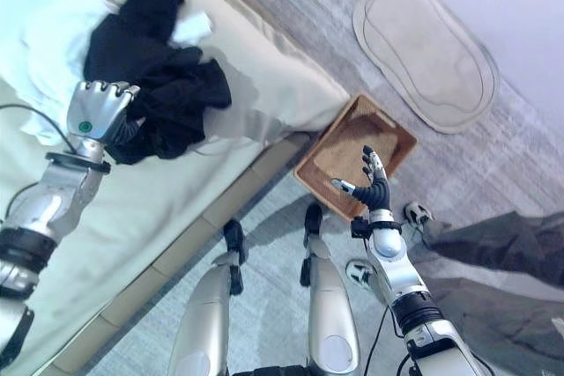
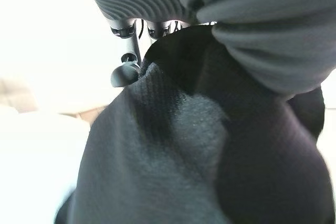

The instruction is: Pick up clothes into the bucket

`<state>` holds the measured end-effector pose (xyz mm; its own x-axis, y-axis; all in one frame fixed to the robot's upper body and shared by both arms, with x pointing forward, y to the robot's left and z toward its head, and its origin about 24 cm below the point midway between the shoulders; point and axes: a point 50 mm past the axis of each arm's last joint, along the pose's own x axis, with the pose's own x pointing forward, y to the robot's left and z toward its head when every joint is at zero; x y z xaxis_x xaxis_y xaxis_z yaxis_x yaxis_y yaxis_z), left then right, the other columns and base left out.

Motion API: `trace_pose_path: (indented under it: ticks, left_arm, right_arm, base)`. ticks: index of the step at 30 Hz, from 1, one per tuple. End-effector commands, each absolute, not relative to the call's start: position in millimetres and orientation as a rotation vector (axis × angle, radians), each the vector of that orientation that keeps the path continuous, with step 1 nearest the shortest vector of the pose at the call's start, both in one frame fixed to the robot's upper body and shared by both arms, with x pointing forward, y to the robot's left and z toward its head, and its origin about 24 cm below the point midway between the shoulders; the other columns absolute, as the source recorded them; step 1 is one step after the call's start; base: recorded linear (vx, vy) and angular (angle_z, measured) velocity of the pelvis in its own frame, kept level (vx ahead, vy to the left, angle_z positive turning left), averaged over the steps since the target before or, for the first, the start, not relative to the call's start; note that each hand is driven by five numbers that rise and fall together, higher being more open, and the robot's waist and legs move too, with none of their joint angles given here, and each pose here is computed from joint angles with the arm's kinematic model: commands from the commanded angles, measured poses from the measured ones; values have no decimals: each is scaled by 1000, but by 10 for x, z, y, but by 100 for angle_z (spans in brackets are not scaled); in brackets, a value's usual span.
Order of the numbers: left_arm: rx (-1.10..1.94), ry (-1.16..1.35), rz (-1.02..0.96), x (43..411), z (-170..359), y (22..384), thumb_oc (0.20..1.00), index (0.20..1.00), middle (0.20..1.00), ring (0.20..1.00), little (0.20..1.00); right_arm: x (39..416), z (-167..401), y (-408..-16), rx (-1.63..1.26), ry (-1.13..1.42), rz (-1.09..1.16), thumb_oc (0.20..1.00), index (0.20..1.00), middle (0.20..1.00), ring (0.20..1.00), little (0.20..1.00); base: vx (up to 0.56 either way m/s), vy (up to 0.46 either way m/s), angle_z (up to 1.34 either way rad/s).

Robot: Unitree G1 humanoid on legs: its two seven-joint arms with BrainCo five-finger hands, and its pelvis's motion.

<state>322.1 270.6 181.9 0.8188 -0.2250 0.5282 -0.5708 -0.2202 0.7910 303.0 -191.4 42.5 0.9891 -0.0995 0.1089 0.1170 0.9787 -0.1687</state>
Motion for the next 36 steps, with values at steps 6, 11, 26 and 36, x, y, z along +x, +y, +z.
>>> trace_pose_path:
  ticks: [6,11,26,36]
  left_arm:
    - [1495,-912,381,2935,2165,2431,200,200,200,200,200]
    - [1202,-1071,270,2797,2372,2099,200,200,200,200,200]
    - [604,-1230,-215,2556,2605,1230,200,200,200,200,200]
    - [378,-1187,-366,2444,2527,959,200,200,200,200,200]
  right_arm:
    - [2965,353,-1739,-263,-88,36,1000,1000,1000,1000,1000]
    - [3047,436,-1526,-372,-127,147,1000,1000,1000,1000,1000]
    - [3022,931,-696,-327,-344,526,1000,1000,1000,1000,1000]
    - [2961,885,-412,-172,-288,565,1000,1000,1000,1000,1000]
  base:
    - [62,-58,12]
    - [66,-34,4]
    - [69,-26,4]
    - [30,-11,-1]
